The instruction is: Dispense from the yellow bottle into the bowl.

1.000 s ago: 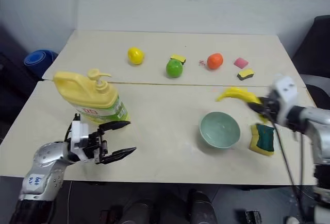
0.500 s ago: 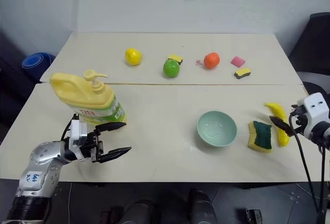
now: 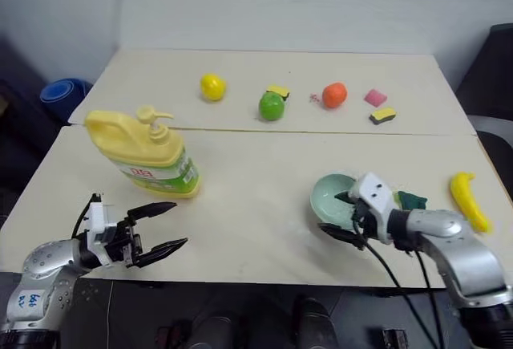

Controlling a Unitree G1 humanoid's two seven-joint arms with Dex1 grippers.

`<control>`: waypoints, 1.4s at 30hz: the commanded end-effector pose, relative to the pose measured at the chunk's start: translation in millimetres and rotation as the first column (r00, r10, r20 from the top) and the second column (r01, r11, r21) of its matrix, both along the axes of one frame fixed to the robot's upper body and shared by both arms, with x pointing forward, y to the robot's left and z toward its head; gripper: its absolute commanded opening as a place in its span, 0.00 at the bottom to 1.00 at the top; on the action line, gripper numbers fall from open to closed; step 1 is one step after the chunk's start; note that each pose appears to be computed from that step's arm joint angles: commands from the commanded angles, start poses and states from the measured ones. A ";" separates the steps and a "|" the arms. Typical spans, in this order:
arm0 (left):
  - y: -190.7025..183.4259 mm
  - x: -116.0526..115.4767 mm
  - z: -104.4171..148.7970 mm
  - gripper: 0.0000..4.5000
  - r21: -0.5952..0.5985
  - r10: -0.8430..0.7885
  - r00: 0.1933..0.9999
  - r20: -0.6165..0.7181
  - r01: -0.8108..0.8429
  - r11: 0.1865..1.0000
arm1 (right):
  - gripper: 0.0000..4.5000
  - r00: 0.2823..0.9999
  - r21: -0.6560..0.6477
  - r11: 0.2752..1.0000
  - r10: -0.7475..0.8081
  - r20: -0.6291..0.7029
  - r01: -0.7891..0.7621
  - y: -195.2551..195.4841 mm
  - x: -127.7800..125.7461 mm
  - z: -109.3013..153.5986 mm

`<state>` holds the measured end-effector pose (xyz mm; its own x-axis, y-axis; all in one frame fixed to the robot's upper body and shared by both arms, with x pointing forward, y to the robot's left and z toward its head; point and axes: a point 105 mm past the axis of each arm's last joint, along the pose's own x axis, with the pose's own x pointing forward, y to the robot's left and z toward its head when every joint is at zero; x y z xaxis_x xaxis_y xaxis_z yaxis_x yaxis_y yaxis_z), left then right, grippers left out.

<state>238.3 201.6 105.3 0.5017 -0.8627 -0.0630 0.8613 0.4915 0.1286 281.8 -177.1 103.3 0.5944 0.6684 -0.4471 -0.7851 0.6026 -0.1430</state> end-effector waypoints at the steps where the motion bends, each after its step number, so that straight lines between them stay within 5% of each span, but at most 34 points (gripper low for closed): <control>1: 0.7 -2.9 13.7 1.00 0.003 0.004 0.998 0.057 -0.004 1.000 | 0.96 1.000 -0.035 0.999 -0.002 -0.021 0.001 1.6 1.1 -18.7; 4: 3.0 -4.0 15.2 1.00 0.005 0.021 0.998 0.063 -0.021 1.000 | 0.81 1.000 -0.068 0.997 0.024 -0.017 -0.026 3.9 4.0 -30.6; 14: 22.2 -15.7 30.3 1.00 -0.107 0.252 0.965 0.079 -0.243 0.964 | 0.02 0.954 -0.211 0.952 0.257 0.152 -0.223 22.7 6.3 -22.3; 19: 46.2 -37.1 66.7 1.00 -0.304 0.370 0.928 0.045 -0.340 0.890 | 0.01 0.867 -0.162 0.894 0.446 0.222 -0.418 62.0 5.8 16.9; 22: 56.7 -35.0 97.8 0.88 -0.354 0.411 0.906 0.101 -0.353 0.866 | 0.00 0.792 -0.172 0.822 0.569 0.221 -0.543 87.9 4.6 36.5; 24: 62.0 -20.0 139.5 0.74 -0.404 0.427 0.884 0.190 -0.326 0.854 | 0.00 0.727 -0.166 0.762 0.647 0.231 -0.626 116.6 5.9 58.8; 27: 58.0 -2.2 166.1 0.52 -0.382 0.394 0.887 0.240 -0.287 0.878 | 0.00 0.686 -0.172 0.721 0.692 0.225 -0.672 141.2 10.5 75.1; 35: 28.8 40.4 189.3 0.01 -0.202 0.222 0.939 0.264 -0.172 0.964 | 0.00 0.603 -0.208 0.641 0.767 0.221 -0.739 197.5 19.4 114.4; 42: 7.8 66.9 189.4 0.01 -0.156 0.212 0.944 0.253 -0.176 0.972 | 0.00 0.563 -0.297 0.604 0.797 0.218 -0.740 217.9 26.9 133.1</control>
